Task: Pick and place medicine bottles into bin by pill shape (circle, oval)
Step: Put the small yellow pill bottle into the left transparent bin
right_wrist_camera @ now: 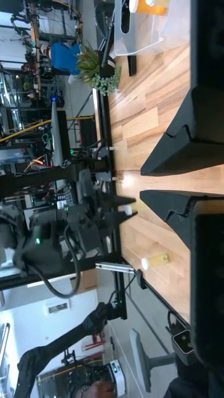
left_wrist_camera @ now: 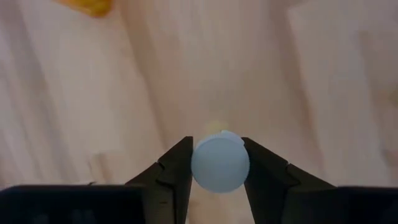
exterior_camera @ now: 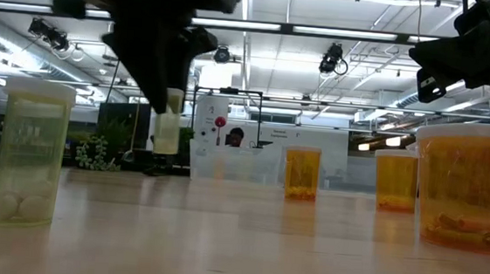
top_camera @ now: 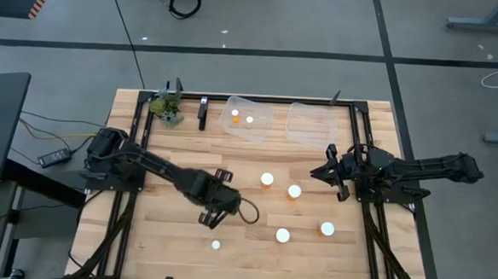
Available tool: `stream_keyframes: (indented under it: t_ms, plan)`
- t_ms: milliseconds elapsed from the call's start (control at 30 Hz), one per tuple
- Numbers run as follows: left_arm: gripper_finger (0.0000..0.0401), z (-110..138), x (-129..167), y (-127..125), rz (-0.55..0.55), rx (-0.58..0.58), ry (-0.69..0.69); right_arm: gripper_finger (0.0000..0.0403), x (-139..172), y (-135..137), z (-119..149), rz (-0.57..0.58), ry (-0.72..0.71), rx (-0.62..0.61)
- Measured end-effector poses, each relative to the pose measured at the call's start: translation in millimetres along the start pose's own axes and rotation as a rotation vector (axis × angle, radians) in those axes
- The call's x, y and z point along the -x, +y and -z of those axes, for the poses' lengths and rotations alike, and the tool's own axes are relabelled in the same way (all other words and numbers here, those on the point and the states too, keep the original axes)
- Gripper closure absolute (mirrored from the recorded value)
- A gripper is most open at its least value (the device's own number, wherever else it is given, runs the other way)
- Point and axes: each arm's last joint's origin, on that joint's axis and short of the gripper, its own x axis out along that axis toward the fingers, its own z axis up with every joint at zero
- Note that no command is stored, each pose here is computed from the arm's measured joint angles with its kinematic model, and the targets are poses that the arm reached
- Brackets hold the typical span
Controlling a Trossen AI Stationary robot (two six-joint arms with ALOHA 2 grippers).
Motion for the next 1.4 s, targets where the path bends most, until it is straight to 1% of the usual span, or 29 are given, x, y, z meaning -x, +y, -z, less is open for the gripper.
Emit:
stream_keyframes:
  t_ms: [200, 333, 467, 633, 800, 1000, 1233, 1400]
  plan:
    - [0.0268, -1.4, -7.2, 37.9, -0.052, -0.036, -0.021, 0.0349, 0.0, 0.0, -0.1, 0.000, -0.001, 0.000]
    - [0.0270, 0.3, -11.7, 64.5, -0.080, -0.052, -0.030, 0.0349, 0.0, 0.0, -0.1, 0.000, 0.000, 0.000]
    - [0.0273, 5.5, -15.2, 87.7, -0.101, -0.079, -0.014, 0.0349, 0.0, 0.0, 0.1, 0.000, 0.000, 0.000]
    - [0.0265, 12.4, -18.4, 113.5, -0.126, -0.111, -0.002, 0.0349, 0.0, 0.0, -0.1, 0.000, 0.000, 0.000]
    - [0.0265, 16.4, -20.3, 136.5, -0.165, -0.165, -0.019, 0.0349, 0.0, 0.0, -0.1, 0.000, 0.000, 0.000]
    - [0.0273, 23.1, -22.0, 159.5, -0.202, -0.259, -0.017, 0.0349, 0.0, 0.0, 0.0, 0.000, 0.000, 0.000]
    - [0.0263, 28.4, -22.2, 184.2, -0.266, -0.309, -0.040, 0.0349, 0.0, 0.0, -0.1, 0.000, 0.000, 0.000]
    - [0.0269, 30.2, -21.1, 199.7, -0.325, -0.351, -0.065, 0.0349, 0.0, 0.0, -0.1, 0.000, -0.001, 0.000]
